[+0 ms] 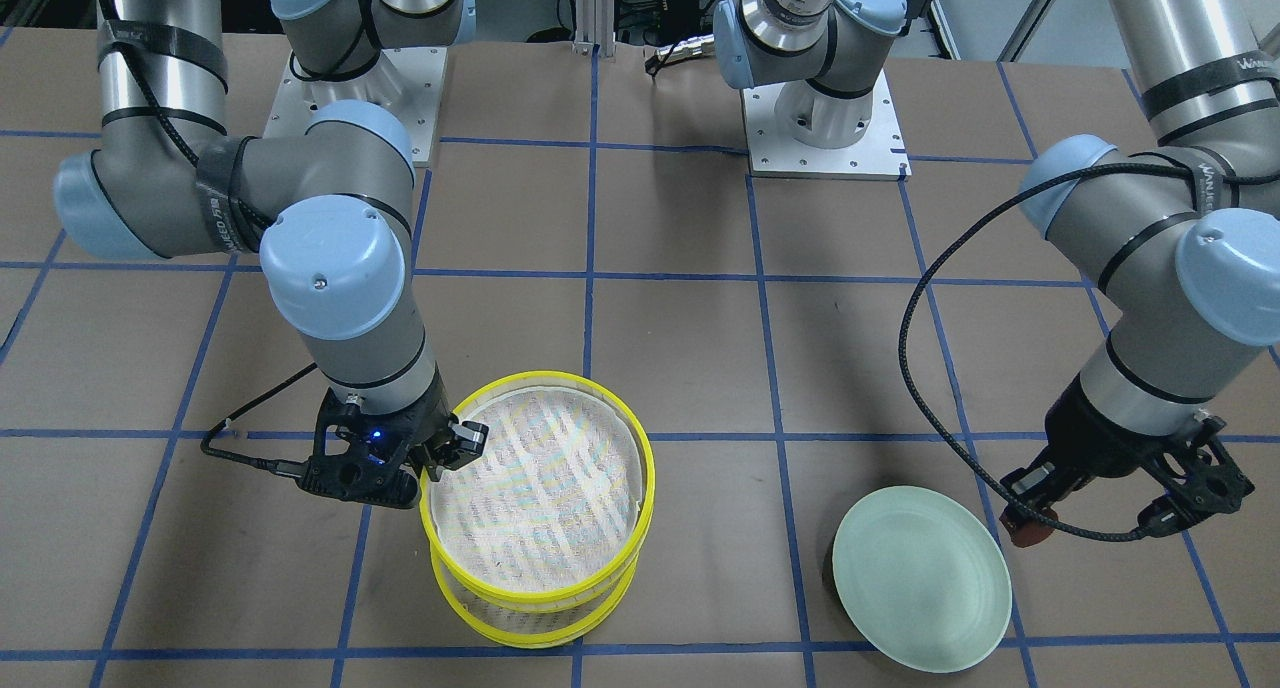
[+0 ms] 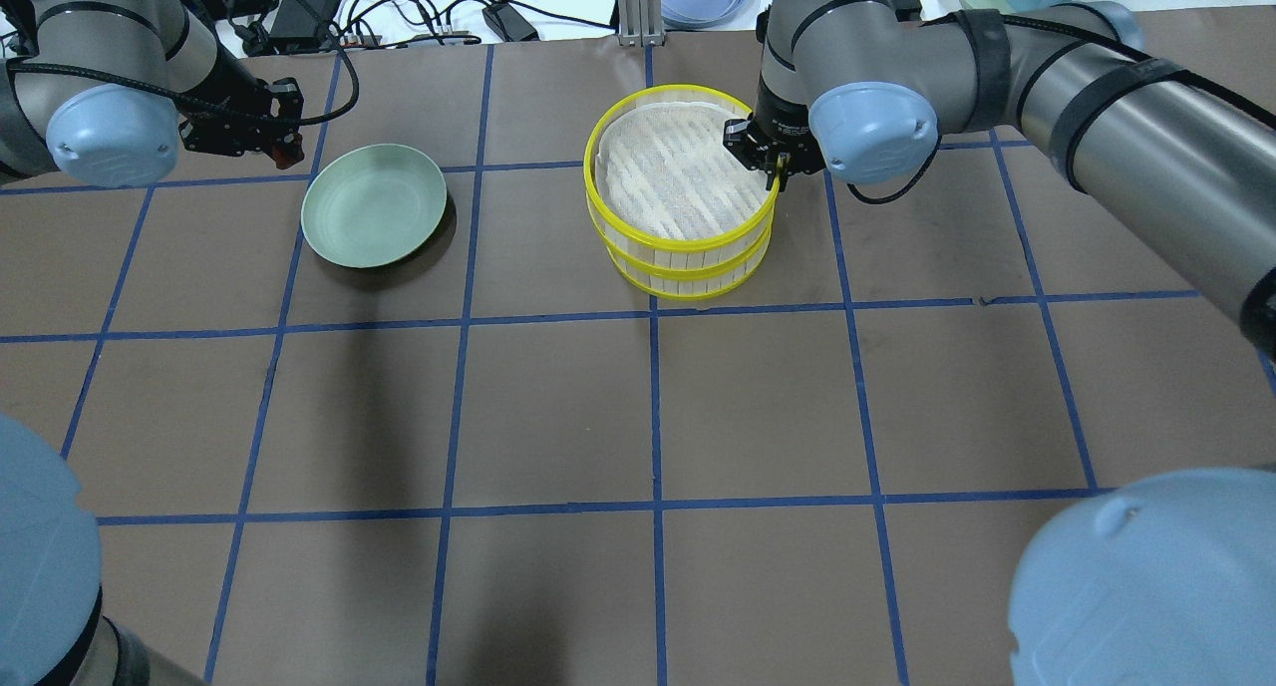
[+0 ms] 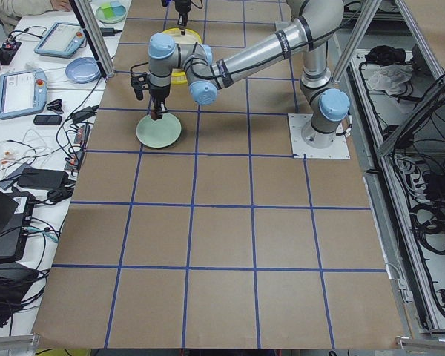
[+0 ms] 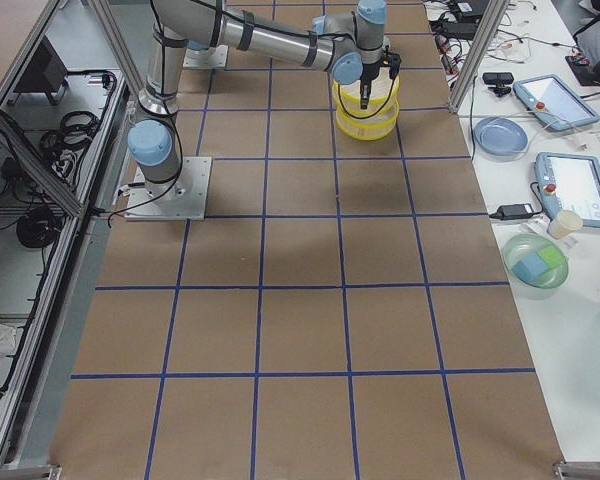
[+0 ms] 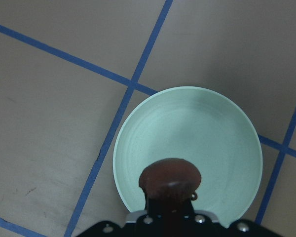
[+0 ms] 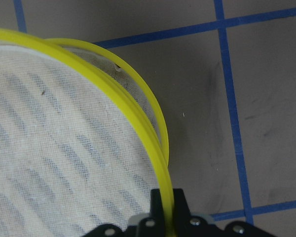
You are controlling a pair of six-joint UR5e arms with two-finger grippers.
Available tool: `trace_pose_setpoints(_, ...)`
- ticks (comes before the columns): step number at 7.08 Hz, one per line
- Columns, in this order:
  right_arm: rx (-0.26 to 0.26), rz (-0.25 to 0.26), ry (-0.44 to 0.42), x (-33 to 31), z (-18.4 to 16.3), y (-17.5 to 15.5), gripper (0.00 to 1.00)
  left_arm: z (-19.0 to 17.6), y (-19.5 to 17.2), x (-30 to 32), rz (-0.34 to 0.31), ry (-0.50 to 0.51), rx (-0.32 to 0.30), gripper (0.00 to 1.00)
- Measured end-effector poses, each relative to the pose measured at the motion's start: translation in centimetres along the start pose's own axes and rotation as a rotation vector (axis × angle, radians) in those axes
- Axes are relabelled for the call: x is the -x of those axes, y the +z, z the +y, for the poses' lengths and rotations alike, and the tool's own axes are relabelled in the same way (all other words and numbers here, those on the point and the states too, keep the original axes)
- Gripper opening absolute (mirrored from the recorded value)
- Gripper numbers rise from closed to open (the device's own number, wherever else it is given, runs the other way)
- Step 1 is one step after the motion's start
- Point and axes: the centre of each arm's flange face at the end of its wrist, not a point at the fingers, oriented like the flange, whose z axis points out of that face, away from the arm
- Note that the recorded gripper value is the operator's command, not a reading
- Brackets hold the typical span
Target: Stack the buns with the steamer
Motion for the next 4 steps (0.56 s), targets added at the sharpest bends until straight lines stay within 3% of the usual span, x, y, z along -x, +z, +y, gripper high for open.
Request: trace_pose_setpoints(4,-0.01,0.005,0.028,0.1,-0.5,1.4,0.0,0.0,-0.2,0.0,0.0,-0.001,-0.006,0.0)
